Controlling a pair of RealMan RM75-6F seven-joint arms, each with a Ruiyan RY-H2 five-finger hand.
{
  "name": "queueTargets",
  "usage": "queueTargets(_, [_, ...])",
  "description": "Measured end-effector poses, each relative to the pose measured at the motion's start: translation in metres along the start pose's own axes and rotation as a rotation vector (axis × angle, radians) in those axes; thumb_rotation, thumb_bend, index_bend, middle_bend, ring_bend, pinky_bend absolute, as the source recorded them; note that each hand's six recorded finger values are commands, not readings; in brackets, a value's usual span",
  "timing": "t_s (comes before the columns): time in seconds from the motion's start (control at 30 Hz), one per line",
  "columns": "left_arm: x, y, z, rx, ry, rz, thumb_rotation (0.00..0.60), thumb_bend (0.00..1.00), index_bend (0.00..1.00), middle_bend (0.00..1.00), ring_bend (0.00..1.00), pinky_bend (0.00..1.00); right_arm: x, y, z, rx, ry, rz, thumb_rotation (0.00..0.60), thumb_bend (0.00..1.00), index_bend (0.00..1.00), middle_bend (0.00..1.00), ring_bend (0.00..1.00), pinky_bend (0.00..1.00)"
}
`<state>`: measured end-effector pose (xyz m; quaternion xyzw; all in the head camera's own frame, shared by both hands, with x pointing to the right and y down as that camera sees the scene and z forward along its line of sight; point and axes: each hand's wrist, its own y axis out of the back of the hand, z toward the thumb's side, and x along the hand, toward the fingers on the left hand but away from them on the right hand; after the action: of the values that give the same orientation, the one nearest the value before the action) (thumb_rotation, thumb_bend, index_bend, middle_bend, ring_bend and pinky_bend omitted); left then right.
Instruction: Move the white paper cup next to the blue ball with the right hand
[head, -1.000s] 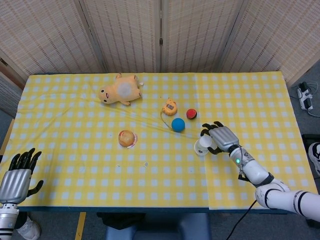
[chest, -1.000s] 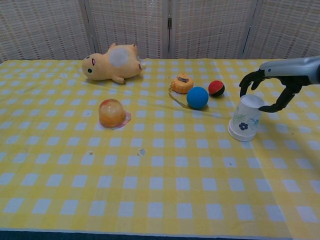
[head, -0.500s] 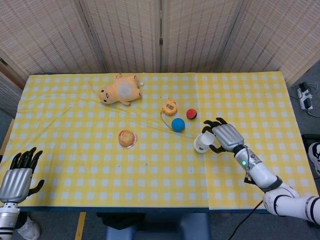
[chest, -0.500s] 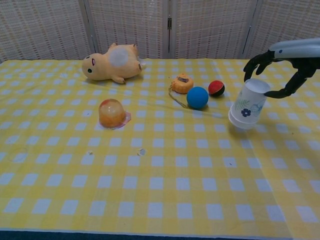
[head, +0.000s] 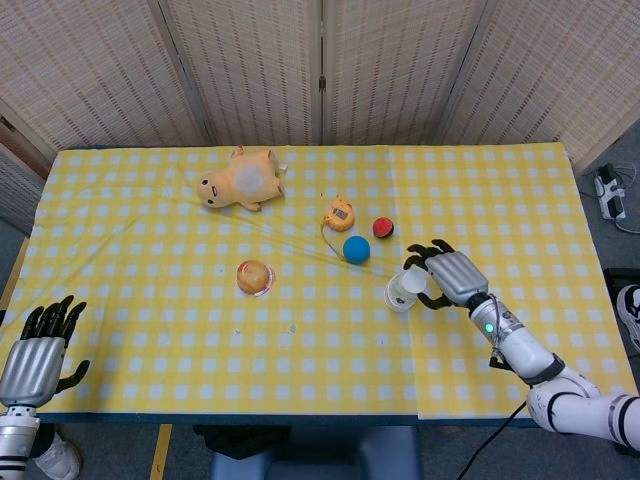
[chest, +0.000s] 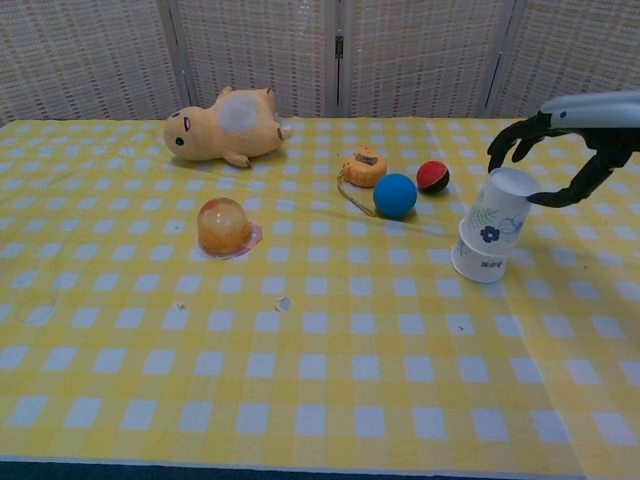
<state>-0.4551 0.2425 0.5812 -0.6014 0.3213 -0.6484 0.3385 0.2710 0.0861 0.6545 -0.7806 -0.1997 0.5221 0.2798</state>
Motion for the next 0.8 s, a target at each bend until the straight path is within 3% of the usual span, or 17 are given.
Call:
queueTargets(0.37, [0.0, 0.001, 0.002, 0.0, -0.004, 0.002, 0.6, 0.36, 0.07, 0.04, 0.06, 0.03, 0.019, 0.035, 0.017, 0.013, 0.045, -0.072, 0.6, 0.45, 0.37, 0.16, 0.18, 0.06])
queueTargets(0.57, [-0.001, 0.002, 0.002, -0.002, -0.005, 0.005, 0.6, 0.36, 0.07, 0.04, 0.06, 0.02, 0.015, 0.038, 0.039, 0.027, 0.105, -0.072, 0.6, 0.45, 0.37, 0.16, 0.18, 0.06])
queueTargets(0.8, [-0.002, 0.0, 0.0, -0.006, 0.003, -0.004, 0.6, 0.36, 0.07, 0.04, 0.06, 0.03, -0.004, 0.026, 0.056, 0.037, 0.134, -0.033, 0.6, 0.44, 0.37, 0.16, 0.18, 0.06])
